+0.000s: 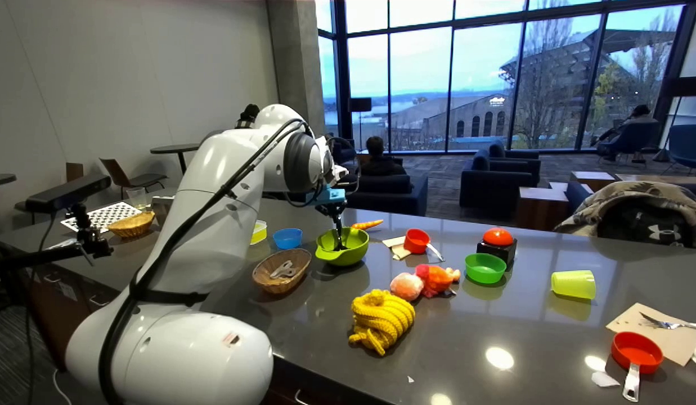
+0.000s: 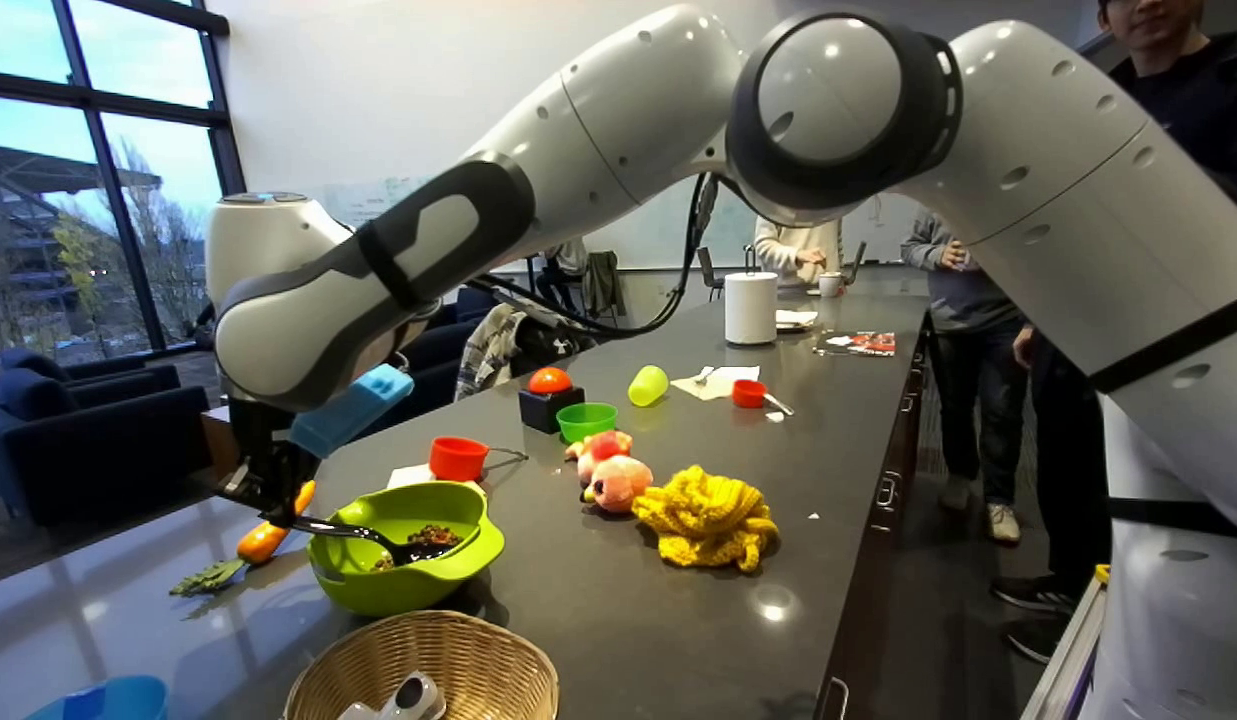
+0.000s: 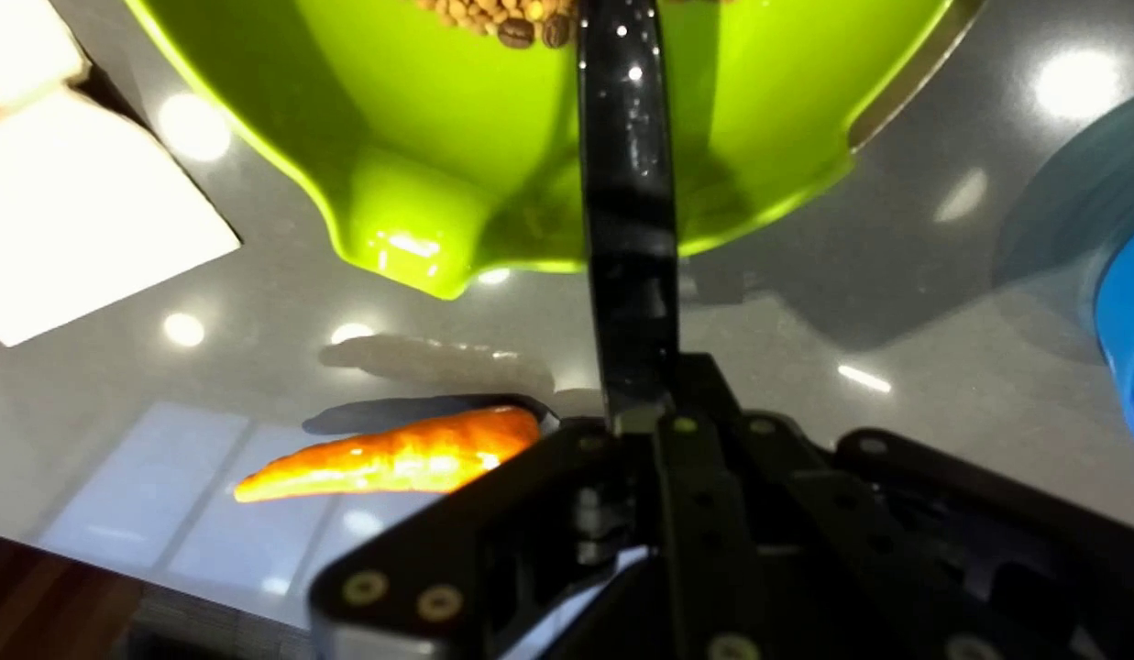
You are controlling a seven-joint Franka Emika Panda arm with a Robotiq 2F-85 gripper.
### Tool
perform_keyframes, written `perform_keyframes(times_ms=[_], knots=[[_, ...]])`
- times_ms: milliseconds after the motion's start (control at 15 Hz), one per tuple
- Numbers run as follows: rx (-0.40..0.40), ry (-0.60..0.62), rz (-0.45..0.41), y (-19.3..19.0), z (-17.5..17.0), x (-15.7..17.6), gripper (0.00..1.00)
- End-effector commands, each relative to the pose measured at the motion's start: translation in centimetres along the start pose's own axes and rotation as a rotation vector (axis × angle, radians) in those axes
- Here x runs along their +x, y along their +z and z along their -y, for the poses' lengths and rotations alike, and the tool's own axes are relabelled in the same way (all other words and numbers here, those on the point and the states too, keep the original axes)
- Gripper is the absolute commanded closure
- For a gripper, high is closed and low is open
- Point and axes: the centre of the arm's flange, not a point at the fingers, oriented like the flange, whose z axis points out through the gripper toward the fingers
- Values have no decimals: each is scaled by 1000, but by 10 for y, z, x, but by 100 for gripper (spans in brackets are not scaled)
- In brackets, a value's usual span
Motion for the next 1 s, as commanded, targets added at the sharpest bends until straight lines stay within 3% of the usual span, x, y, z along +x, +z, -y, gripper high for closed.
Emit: perform_keyframes(times_ms=[0, 800, 867, 933], knots=[[30, -16, -25, -11, -2, 6, 100], [43, -47, -47, -18, 0, 15, 98], [44, -49, -45, -17, 0, 15, 74], [43, -50, -44, -17, 0, 14, 73]])
